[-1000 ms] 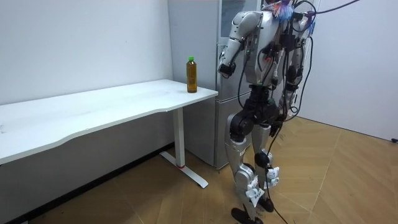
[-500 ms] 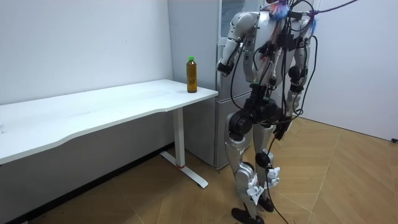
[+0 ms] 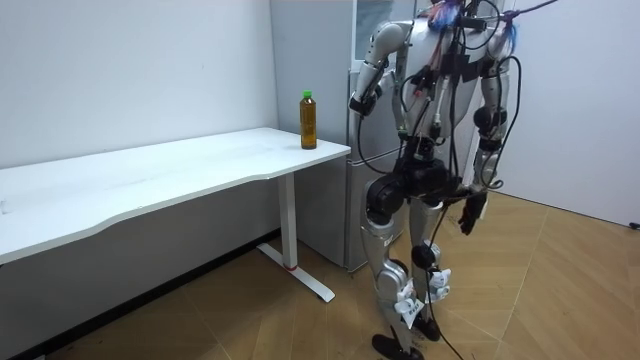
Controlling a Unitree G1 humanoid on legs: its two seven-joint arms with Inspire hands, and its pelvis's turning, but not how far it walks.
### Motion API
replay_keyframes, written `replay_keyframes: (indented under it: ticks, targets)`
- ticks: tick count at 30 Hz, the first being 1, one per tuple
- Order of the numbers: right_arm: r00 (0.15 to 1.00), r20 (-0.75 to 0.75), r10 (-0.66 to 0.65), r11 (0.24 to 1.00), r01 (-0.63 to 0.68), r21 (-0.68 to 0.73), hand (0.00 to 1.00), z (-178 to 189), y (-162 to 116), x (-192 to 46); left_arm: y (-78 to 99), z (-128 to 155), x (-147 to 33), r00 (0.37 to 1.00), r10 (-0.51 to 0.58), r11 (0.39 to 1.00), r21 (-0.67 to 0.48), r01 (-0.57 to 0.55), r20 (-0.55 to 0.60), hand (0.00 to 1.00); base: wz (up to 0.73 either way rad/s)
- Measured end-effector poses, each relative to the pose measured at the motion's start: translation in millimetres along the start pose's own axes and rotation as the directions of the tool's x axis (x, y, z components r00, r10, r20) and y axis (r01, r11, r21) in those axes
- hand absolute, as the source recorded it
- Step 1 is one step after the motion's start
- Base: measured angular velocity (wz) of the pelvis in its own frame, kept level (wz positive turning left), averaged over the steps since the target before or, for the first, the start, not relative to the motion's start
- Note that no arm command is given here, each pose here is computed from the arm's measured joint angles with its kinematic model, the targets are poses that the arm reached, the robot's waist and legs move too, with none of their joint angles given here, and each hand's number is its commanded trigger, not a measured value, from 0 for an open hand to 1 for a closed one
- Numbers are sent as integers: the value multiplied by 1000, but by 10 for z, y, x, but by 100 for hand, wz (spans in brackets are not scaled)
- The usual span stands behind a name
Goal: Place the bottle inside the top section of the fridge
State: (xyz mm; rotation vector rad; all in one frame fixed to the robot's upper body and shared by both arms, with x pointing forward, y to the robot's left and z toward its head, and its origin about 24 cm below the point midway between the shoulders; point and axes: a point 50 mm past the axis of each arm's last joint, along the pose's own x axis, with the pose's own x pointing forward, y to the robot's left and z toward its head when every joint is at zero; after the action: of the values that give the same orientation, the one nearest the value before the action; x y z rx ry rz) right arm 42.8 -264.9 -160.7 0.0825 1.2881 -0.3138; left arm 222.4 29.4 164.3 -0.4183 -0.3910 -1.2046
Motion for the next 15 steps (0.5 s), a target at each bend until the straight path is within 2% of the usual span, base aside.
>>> replay_keyframes:
  ticks: [9,15]
  targets:
    - [999,-42,-5,1000,4,-26,0,-86,-43,-15,-57,23,95,998,-63,998,5,63,14,0,-21]
    - [999,-46,-13,998,10,-56,0,-51,-73,-14,-67,17,180,996,-87,996,1,87,18,0,-2]
